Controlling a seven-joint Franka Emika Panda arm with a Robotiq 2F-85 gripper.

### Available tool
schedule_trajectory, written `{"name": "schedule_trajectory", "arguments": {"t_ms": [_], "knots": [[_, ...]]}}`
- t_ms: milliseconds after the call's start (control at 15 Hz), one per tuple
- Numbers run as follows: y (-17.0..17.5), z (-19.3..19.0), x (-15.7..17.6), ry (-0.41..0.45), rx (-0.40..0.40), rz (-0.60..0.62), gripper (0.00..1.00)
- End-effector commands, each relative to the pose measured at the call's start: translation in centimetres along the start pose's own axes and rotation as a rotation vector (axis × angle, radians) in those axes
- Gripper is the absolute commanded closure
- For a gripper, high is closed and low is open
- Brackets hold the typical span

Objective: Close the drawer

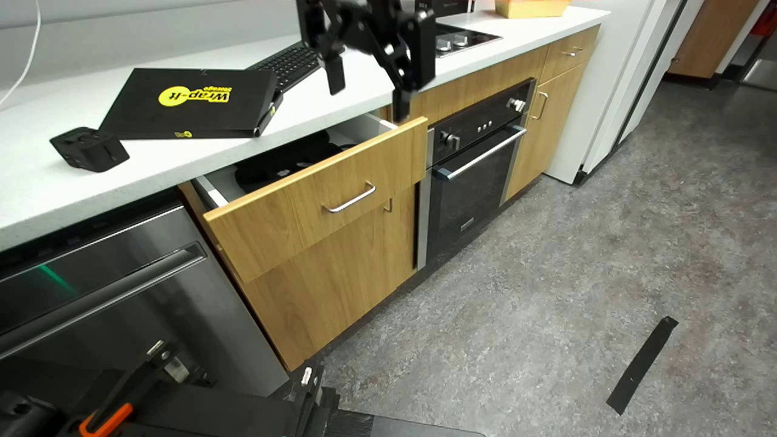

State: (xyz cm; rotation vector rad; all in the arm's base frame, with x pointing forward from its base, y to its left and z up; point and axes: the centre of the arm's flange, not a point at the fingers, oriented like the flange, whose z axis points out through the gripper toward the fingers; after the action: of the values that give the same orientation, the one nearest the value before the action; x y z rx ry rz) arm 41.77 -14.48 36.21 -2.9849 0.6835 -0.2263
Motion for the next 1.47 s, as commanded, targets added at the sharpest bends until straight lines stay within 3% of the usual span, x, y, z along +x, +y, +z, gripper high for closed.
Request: {"name": "schedule_trajectory", "arguments": {"t_ms": [0,267,400,467,733,867,1133,1400], "knots": [[2.4,8.2,4.6,-0.008,-0.071,0.128,0.0],[4.1,15.5,7.8,-0.076,-0.094,0.211,0.0],[4.1,17.8,9.8,-0.181,-0.068,0.249,0.0],[4.0,15.0,5.2,-0.115,-0.084,0.208,0.0],[3.7,18.2,7.5,-0.171,-0.083,0.23,0.0],[3.7,18.1,7.7,-0.17,-0.083,0.23,0.0],[3.3,23.2,10.3,-0.17,-0.093,0.267,0.0],[2.0,27.1,11.8,-0.125,-0.044,0.269,0.0]]}}
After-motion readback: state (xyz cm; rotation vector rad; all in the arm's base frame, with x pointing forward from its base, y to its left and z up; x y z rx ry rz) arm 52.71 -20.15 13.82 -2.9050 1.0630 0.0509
